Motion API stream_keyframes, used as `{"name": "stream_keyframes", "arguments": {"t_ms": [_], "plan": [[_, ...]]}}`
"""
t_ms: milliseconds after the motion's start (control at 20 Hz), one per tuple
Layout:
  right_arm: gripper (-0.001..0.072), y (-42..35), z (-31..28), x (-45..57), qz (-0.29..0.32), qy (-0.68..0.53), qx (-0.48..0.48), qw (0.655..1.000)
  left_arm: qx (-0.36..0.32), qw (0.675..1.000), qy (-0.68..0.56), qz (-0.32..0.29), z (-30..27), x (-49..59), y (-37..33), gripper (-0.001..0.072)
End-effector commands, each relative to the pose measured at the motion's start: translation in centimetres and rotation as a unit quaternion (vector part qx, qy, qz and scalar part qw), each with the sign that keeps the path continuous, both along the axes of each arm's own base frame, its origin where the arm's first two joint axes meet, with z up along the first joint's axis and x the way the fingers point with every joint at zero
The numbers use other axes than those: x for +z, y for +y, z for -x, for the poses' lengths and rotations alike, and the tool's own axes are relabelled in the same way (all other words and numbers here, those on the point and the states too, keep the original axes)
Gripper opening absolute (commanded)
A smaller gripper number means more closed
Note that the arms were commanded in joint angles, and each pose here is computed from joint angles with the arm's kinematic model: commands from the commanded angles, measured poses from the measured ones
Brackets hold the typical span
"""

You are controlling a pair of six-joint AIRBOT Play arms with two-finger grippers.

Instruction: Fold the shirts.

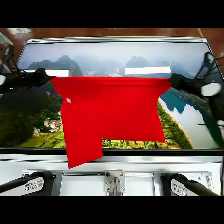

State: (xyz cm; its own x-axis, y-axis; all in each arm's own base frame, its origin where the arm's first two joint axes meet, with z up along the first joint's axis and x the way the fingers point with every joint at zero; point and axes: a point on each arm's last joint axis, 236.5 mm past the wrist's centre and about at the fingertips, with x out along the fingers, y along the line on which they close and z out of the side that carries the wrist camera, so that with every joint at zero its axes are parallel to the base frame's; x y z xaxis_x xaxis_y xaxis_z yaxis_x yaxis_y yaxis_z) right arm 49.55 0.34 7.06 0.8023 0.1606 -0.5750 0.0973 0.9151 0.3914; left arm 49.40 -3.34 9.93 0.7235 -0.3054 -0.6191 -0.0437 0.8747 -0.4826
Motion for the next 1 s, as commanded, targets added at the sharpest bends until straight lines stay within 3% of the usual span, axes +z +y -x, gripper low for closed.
{"name": "stream_keyframes", "arguments": {"t_ms": [0, 350, 750, 950], "plan": [[0.0055, 0.0, -5.2, -2.8, 0.046, -0.073, -0.042, 0.995, 0.062, 0.998, -0.030, 0.014, -4.9, -4.0, 1.9, 0.0039], [0.0056, 3.5, -9.4, -6.9, 0.033, -0.040, -0.007, 0.999, 0.032, 0.999, 0.000, -0.023, -6.1, -10.6, 0.4, 0.0039], [0.0056, 2.4, -7.4, -9.5, 0.007, 0.034, 0.004, 0.999, 0.031, 0.999, 0.016, -0.021, -6.1, -12.1, 0.4, 0.0040], [0.0056, 3.7, -3.1, -13.0, 0.003, 0.144, 0.066, 0.987, -0.061, 0.993, 0.099, -0.009, -2.2, -14.7, -2.7, 0.0040]]}}
